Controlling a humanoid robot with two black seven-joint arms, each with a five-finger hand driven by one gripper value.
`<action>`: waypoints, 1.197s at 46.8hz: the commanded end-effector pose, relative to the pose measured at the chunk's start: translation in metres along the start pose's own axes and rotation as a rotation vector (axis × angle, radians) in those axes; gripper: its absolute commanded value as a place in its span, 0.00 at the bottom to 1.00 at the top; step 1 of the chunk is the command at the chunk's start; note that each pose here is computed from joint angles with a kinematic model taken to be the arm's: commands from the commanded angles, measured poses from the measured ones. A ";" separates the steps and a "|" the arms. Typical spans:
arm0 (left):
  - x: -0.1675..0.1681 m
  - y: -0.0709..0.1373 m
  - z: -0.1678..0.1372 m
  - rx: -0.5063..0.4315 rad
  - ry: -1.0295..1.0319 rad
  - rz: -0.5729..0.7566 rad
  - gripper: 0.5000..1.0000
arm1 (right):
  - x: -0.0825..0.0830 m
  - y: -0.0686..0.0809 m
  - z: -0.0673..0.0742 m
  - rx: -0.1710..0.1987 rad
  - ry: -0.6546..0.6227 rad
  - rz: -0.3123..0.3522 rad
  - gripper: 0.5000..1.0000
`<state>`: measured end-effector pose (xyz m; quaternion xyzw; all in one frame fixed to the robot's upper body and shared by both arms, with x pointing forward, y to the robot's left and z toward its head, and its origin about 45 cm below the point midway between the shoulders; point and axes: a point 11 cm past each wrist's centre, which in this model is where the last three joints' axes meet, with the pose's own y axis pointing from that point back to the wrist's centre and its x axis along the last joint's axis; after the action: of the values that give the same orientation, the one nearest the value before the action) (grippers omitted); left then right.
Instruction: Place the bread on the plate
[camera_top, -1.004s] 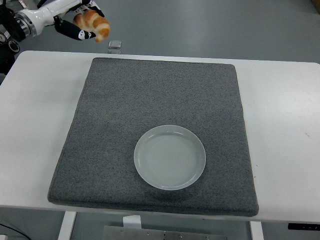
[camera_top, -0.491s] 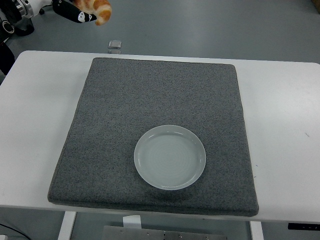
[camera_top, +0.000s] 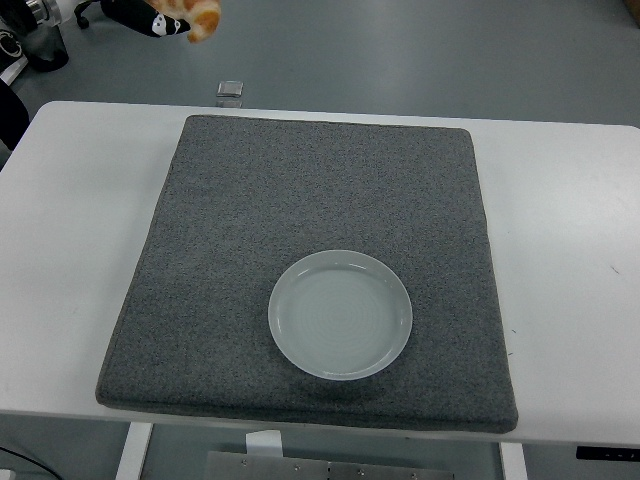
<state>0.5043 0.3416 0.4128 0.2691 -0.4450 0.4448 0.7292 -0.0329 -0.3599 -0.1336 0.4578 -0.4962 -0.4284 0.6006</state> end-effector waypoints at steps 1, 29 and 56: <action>-0.001 0.000 -0.001 0.002 0.001 -0.002 0.00 | 0.000 0.000 0.000 0.000 0.000 0.000 0.88; -0.040 -0.047 0.055 -0.123 0.024 -0.064 0.00 | 0.000 0.000 0.000 0.000 0.000 0.000 0.88; -0.109 -0.102 0.186 -0.396 0.050 -0.191 0.00 | 0.000 0.000 0.000 0.000 0.000 0.001 0.88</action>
<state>0.5002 0.1132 0.4024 0.1565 -0.4762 0.2945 0.8136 -0.0330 -0.3599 -0.1336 0.4578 -0.4961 -0.4285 0.6005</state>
